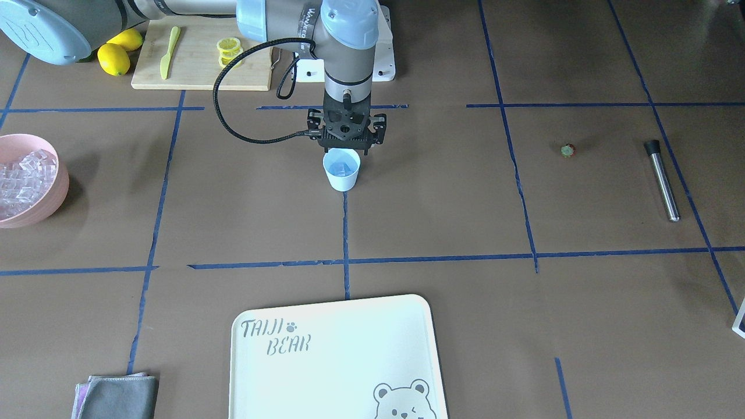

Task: Mash ice and strawberries in cup
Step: 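Move the right gripper back beside the pink bowl while the left gripper reaches the strawberry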

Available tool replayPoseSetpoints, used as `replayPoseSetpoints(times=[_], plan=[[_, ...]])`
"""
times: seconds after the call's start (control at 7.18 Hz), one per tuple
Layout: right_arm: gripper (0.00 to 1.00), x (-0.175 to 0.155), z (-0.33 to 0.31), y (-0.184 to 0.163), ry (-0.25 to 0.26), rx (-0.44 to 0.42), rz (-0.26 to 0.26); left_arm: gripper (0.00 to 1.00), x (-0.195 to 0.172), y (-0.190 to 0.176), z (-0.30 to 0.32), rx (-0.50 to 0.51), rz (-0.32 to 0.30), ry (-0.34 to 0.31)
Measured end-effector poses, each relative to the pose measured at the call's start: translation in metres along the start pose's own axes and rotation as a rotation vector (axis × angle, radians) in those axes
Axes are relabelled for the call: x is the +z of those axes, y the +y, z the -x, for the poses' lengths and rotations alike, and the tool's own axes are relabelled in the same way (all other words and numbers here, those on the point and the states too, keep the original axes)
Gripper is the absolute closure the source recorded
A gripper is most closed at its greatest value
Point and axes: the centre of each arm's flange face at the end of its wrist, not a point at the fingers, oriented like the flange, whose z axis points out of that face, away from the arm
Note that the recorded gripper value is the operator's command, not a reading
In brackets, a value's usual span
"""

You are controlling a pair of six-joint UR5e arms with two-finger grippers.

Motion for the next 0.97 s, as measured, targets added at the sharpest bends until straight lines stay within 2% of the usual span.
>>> replayPoseSetpoints(times=[0.28, 0.7, 0.97], plan=[[0.01, -0.013, -0.003, -0.002, -0.020, 0.001, -0.010, 0.00, -0.002, -0.001, -0.003, 0.005, -0.005, 0.000], [0.01, -0.057, -0.030, -0.007, -0.050, 0.019, -0.037, 0.00, -0.002, -0.002, -0.003, -0.001, 0.003, 0.002], [0.01, -0.105, -0.071, 0.001, -0.085, 0.029, -0.068, 0.00, -0.001, -0.001, -0.002, -0.003, 0.006, 0.002]])
